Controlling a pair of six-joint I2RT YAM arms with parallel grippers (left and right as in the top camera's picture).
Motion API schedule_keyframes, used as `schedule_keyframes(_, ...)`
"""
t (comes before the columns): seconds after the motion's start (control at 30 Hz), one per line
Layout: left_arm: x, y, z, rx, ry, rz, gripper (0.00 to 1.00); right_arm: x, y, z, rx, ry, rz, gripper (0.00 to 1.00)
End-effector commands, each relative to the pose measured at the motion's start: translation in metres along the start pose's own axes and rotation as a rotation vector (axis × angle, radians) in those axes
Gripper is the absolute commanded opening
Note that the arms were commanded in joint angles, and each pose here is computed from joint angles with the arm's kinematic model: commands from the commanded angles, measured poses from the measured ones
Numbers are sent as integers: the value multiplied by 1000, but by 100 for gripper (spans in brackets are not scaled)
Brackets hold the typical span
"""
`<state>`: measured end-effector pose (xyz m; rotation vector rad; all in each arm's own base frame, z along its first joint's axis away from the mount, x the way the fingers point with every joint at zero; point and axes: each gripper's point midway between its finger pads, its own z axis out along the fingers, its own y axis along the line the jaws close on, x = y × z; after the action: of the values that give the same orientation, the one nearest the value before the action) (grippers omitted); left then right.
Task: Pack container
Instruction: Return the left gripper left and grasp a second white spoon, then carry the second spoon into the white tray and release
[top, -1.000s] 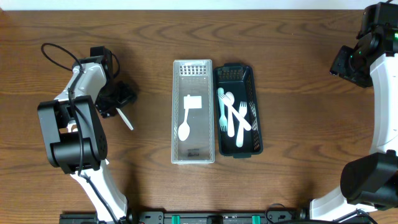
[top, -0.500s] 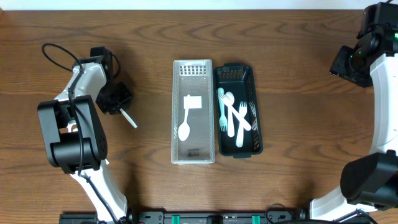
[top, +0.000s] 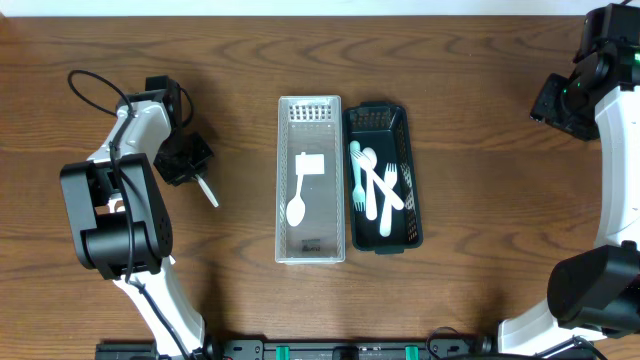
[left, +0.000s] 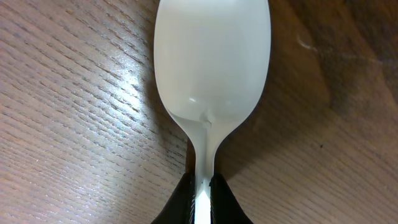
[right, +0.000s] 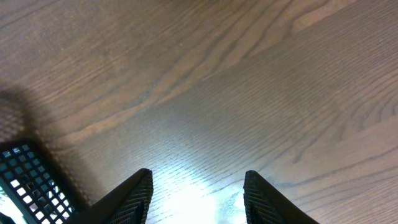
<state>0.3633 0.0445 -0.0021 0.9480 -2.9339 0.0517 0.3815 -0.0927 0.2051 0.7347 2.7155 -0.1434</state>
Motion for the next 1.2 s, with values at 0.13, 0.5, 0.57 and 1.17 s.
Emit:
schedule_keyframes(0.13, 5, -3, -16, -7, -6, 72, 6, 0, -4, 3, 15, 6, -6, 50)
schedule_keyframes(0.5, 101, -102, -159, 165, -272, 456, 6, 0, -4, 3, 14, 6, -6, 50)
schedule_keyframes(0.57, 125, -121, -168, 180, -309, 539, 6, 0, -4, 3, 14, 6, -6, 50)
schedule_keyframes(1.17, 187, -165, -66, 5, -128, 769, 7, 7, -7, 3, 23, 33, -32, 50)
